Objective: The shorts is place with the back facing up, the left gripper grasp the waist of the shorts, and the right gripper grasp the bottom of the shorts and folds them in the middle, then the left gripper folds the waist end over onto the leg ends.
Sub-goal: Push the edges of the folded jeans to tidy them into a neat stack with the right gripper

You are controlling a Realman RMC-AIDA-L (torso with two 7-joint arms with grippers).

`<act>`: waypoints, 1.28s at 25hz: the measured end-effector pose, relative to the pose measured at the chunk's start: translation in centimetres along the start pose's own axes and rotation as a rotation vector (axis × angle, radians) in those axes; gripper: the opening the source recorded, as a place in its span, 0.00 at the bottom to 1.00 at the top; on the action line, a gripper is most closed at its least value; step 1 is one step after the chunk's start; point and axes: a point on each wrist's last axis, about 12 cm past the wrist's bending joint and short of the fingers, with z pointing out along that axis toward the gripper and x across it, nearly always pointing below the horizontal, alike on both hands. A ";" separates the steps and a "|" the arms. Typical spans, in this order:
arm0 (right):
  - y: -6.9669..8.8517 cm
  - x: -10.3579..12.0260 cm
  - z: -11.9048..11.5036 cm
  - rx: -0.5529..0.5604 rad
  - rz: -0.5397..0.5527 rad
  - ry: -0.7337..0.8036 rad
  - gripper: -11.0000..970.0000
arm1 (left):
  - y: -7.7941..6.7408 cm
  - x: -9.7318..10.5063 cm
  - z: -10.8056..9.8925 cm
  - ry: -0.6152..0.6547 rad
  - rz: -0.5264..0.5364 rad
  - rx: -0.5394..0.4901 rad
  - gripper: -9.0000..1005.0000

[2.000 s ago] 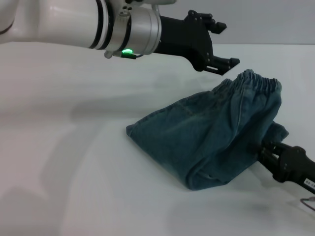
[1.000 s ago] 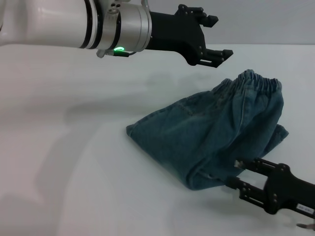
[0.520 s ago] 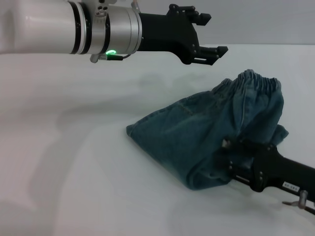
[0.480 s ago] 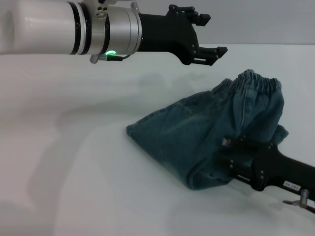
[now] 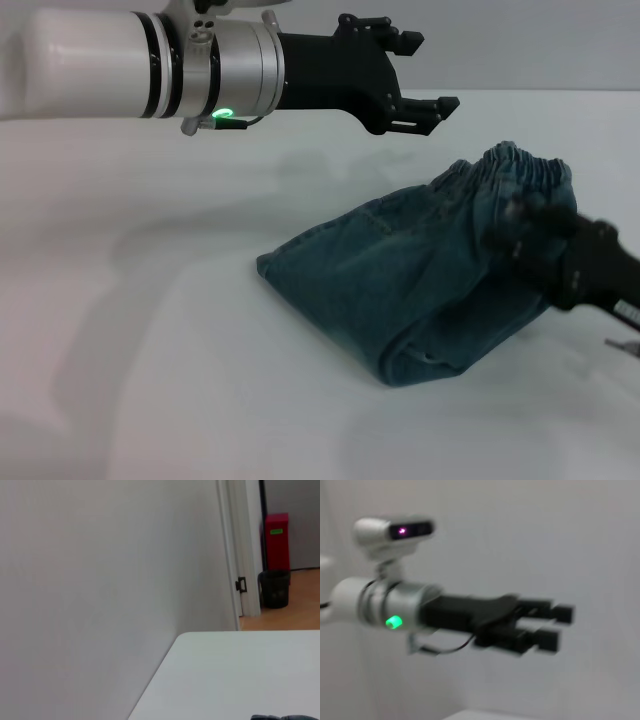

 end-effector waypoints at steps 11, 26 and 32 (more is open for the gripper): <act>-2.7 -0.5 1.8 0.160 -0.021 0.023 0.59 | -0.1 0.5 -0.8 -0.037 -0.044 -0.012 0.79; -2.6 1.9 0.8 0.238 -0.007 0.133 0.59 | 0.1 0.6 -0.8 -0.037 -0.052 -0.025 0.79; -2.0 3.1 -1.0 0.276 0.019 0.152 0.59 | 0.2 0.4 -0.5 -0.035 -0.041 -0.025 0.79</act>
